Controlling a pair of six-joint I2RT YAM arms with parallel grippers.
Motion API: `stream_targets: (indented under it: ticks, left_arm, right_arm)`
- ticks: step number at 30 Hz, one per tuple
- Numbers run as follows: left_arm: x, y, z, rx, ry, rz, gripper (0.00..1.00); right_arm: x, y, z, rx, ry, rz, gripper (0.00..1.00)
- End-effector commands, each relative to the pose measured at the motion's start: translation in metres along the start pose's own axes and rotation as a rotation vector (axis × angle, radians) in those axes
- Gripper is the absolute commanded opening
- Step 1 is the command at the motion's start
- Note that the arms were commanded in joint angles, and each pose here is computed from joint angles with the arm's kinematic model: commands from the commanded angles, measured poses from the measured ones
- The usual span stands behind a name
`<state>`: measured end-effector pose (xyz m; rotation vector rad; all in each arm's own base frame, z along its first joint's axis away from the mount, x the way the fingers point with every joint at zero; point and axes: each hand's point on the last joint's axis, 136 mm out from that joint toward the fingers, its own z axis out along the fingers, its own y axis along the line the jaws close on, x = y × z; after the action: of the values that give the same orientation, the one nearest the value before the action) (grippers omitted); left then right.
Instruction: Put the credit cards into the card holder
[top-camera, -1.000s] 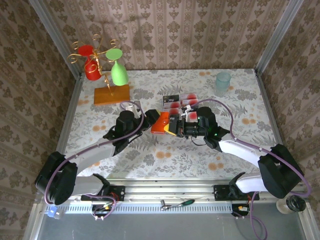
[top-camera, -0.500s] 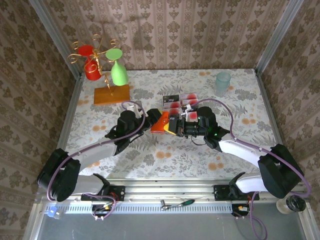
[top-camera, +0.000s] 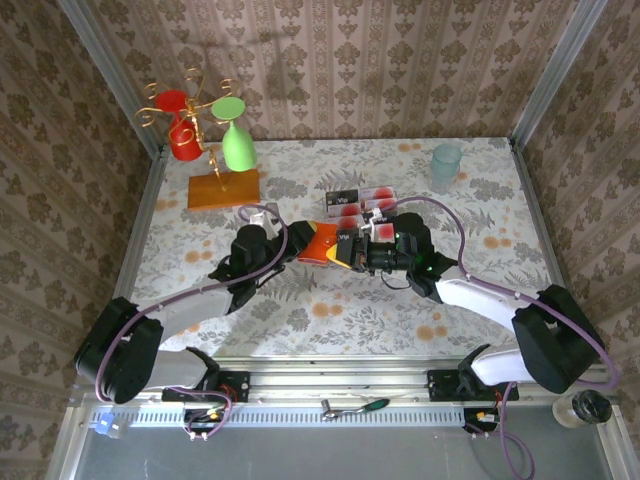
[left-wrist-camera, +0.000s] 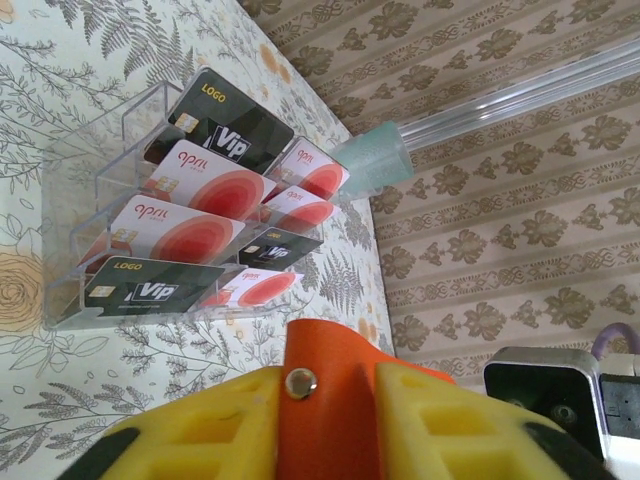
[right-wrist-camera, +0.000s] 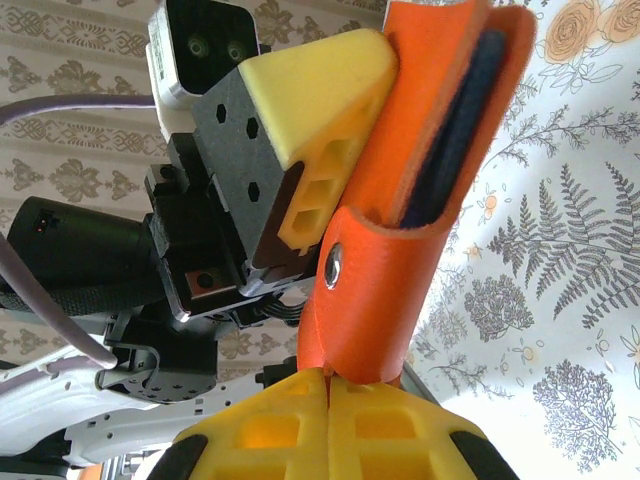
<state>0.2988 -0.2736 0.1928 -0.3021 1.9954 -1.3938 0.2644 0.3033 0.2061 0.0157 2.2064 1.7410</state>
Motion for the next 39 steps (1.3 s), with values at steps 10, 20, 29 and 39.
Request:
stream_targets:
  ticks: [10,20,29,39]
  left_arm:
    - [-0.014,-0.023,-0.013,0.054,-0.077,0.134,0.0]
    - [0.005,-0.022,-0.021,-0.051,-0.126,0.366,0.0]
    - [0.012,-0.027,-0.015,-0.074,-0.158,0.349,0.0]
    - [0.014,-0.034,-0.008,-0.065,-0.161,0.337,0.0]
  right_arm:
    - [-0.002,-0.044,-0.025,0.194,-0.042,0.012,0.32]
    - [-0.007,-0.06,-0.055,0.566,-0.047,-0.152,0.53]
    - [-0.009,-0.041,-0.023,0.625,-0.042,-0.259,0.59]
    - [-0.018,-0.049,0.001,0.63,-0.067,-0.258,0.59]
